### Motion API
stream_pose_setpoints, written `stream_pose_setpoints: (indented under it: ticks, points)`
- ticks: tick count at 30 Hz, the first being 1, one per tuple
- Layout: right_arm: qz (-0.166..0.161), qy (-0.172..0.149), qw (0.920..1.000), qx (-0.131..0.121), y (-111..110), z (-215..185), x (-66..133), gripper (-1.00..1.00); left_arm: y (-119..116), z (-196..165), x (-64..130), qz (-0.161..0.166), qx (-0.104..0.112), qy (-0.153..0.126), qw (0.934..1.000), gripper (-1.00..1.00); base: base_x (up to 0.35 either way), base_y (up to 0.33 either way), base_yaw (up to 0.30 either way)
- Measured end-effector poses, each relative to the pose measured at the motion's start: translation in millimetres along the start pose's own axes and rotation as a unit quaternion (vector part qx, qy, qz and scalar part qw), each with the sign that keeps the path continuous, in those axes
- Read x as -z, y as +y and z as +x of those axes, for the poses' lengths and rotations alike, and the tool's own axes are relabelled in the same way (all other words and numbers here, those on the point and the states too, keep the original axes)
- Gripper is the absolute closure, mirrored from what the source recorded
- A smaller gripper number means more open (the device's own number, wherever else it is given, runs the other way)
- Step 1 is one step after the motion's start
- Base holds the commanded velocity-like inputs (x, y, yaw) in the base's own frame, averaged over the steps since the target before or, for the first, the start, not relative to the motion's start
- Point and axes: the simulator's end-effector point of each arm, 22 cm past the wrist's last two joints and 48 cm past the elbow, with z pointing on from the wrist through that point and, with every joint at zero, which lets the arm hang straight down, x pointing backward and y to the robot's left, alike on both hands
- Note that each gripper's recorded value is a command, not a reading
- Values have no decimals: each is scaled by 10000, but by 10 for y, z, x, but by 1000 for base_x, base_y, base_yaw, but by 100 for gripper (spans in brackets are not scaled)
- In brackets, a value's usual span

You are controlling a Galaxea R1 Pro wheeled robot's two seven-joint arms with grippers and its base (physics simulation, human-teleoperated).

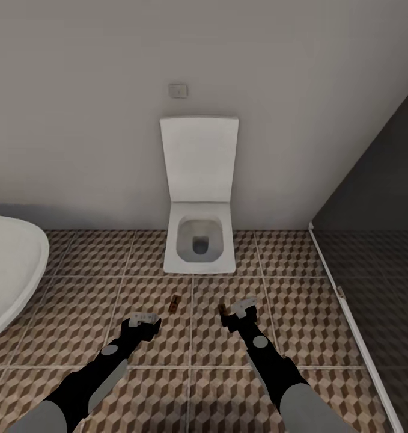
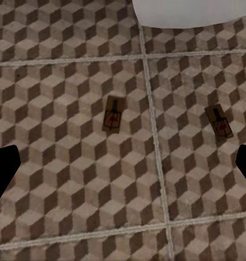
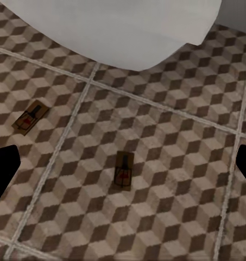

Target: Take the four mousetraps from the cabinet in the bathroom and place them on the bathroom floor. Make sure all four end up on the same floor surface, and ensure that at least two of them are either under or directly next to the same bathroom sink.

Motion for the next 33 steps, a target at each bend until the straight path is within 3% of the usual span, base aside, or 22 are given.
stream_pose_setpoints:
  ticks: [7, 11, 13, 20, 24, 33]
  points:
    - [95, 140, 9998, 124, -255, 163, 116, -100, 64, 24, 94, -61, -20, 86, 9999, -100, 0, 0, 0]
    - [52, 209, 9996, 166, -283, 354, 208, -100, 138, 82, 151, -129, -43, 178, 9997, -100, 0, 0, 0]
    - [-44, 364, 9991, 189, -263, 703, 330, -100, 284, 261, 192, -264, -81, 362, 9990, -100, 0, 0, 0]
    - [-76, 532, 9983, 237, -372, 999, 546, -100, 568, 635, 340, -546, -141, 748, 9956, -100, 0, 0, 0]
    - [-96, 598, 9979, 243, -400, 1098, 651, -100, 720, 809, 438, -657, -164, 831, 9942, -100, 0, 0, 0]
    - [-174, 904, 9955, 207, -409, 1418, 942, -100, 908, 1190, 708, -497, -229, 929, 9942, -100, 0, 0, 0]
